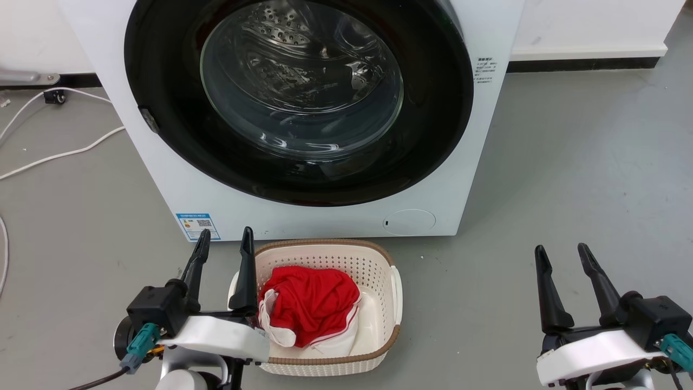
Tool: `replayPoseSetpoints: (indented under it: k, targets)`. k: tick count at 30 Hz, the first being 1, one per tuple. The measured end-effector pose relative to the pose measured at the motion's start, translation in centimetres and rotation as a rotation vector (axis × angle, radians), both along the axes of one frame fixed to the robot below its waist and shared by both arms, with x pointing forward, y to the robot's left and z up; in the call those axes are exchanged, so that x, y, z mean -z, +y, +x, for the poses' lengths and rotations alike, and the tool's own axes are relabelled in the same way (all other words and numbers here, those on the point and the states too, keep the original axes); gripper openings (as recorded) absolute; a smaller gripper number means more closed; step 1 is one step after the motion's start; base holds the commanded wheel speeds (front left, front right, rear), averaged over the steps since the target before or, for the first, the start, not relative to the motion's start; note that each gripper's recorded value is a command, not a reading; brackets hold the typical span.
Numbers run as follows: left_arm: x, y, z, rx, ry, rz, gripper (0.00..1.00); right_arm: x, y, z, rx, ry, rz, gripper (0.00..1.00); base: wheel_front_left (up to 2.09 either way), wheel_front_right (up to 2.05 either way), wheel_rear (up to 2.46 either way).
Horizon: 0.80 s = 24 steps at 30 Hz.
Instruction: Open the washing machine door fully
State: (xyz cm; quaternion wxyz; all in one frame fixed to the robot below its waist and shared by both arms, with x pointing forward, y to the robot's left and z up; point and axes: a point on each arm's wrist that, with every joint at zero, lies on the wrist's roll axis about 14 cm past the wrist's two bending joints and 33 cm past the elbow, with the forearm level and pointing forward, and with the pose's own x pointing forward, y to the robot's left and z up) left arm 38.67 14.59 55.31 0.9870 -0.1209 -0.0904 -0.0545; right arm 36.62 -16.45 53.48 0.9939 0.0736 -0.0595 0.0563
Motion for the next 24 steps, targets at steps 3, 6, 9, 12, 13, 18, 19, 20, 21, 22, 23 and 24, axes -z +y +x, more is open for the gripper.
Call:
replayPoseSetpoints:
  k: [3,6,9,12,13,18,19,20,21,22,23,24]
  targets:
    - [-0.04,-0.10,-0.03,-0.003,-0.008,0.028,1.00,-0.03,0.10,0.01,-0.002,-0.004,-0.030,1.00,0.00,0.00,0.00]
    - [0.13,-0.22,-0.14,-0.002,-0.008,0.054,1.00,-0.08,0.15,0.02,-0.003,-0.009,-0.058,1.00,0.00,0.00,0.00]
    - [0.08,-0.32,-0.17,-0.004,-0.016,0.079,1.00,-0.08,0.21,0.02,-0.004,-0.011,-0.082,1.00,0.00,0.00,0.00]
    - [0.03,-0.35,-0.20,-0.007,-0.023,0.103,1.00,-0.07,0.29,0.03,-0.006,-0.014,-0.107,1.00,0.00,0.00,0.00]
    - [0.04,-0.37,-0.21,-0.007,-0.024,0.110,1.00,-0.08,0.31,0.04,-0.006,-0.015,-0.111,1.00,0.00,0.00,0.00]
    - [-0.04,-0.58,-0.27,-0.005,-0.036,0.149,1.00,-0.16,0.47,0.04,-0.010,-0.024,-0.137,1.00,0.00,0.00,0.00]
    - [-0.07,-0.63,-0.29,-0.004,-0.039,0.156,1.00,-0.17,0.53,0.03,-0.011,-0.026,-0.142,1.00,0.00,0.00,0.00]
    - [-0.10,-0.68,-0.30,-0.004,-0.042,0.162,1.00,-0.19,0.57,0.02,-0.012,-0.028,-0.149,1.00,0.00,0.00,0.00]
    - [-0.11,-0.71,-0.30,-0.003,-0.044,0.168,1.00,-0.17,0.61,0.02,-0.013,-0.028,-0.158,1.00,0.00,0.00,0.00]
    - [-0.12,-0.75,-0.29,-0.004,-0.046,0.175,1.00,-0.17,0.64,0.02,-0.014,-0.029,-0.163,1.00,0.00,0.00,0.00]
    - [-0.11,-0.81,-0.29,-0.003,-0.048,0.182,1.00,-0.19,0.65,0.01,-0.014,-0.032,-0.167,1.00,0.00,0.00,0.00]
    - [-0.13,-0.86,-0.29,-0.002,-0.050,0.189,1.00,-0.22,0.65,0.00,-0.014,-0.035,-0.172,1.00,0.00,0.00,0.00]
